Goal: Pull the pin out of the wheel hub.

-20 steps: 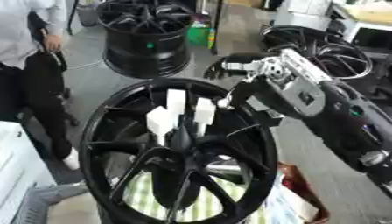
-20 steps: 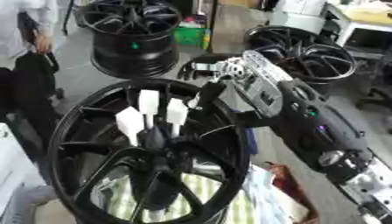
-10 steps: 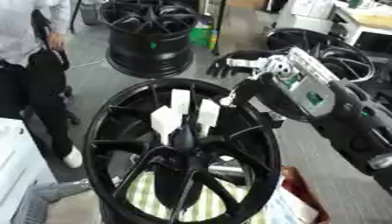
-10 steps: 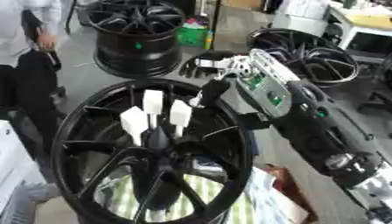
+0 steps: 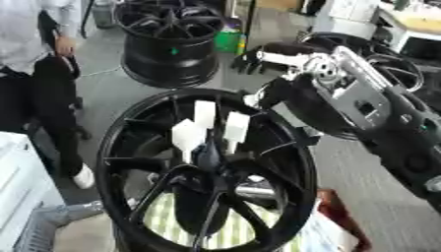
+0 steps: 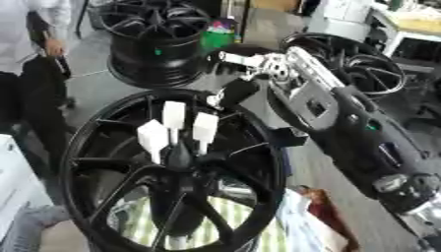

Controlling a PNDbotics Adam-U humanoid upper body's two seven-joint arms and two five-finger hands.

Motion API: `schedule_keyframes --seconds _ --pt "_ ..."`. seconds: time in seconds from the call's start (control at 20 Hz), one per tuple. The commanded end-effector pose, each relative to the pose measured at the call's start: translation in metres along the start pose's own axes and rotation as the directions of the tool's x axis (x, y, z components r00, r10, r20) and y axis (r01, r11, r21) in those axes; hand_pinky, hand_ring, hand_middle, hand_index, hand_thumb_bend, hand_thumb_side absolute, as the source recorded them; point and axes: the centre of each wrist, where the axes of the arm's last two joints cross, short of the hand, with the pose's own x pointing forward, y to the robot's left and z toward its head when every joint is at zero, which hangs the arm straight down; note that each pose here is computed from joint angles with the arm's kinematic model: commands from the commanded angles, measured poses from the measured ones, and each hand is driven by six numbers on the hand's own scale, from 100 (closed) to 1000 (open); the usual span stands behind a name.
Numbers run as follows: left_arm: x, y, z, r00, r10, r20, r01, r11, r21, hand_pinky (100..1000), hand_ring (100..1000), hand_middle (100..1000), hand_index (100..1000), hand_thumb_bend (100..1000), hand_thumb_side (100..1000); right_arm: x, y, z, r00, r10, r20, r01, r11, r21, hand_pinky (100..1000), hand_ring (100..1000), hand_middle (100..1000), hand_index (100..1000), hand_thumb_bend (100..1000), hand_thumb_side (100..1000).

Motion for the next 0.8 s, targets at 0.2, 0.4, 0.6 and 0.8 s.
schedule_keyframes --seconds 0.2,0.4,0.6,0.8 --pt "0.007 0.003 -0.002 1.000 -0.015 0.022 0.015 1.000 -0.001 845 853 638 827 206 611 0.004 -0.004 0.007 1.000 -0.007 0.012 0.006 1.000 0.009 846 852 818 905 213 416" --pt "0.007 0.005 -0.002 1.000 -0.021 0.022 0.020 1.000 0.005 846 849 637 827 206 610 0.003 0.004 0.006 1.000 -0.020 0.017 0.019 0.999 0.040 845 850 816 908 240 400" --pt "0.007 0.009 -0.002 0.999 -0.037 0.027 0.036 0.999 0.024 846 846 637 827 208 608 -0.003 0.013 0.005 1.000 -0.023 -0.003 0.024 0.997 0.069 852 852 815 910 302 332" --pt "0.006 0.011 -0.001 0.999 -0.044 0.024 0.043 0.998 0.035 846 845 636 827 208 609 -0.009 0.017 0.003 1.000 -0.008 -0.021 0.010 0.997 0.082 859 854 815 911 355 268"
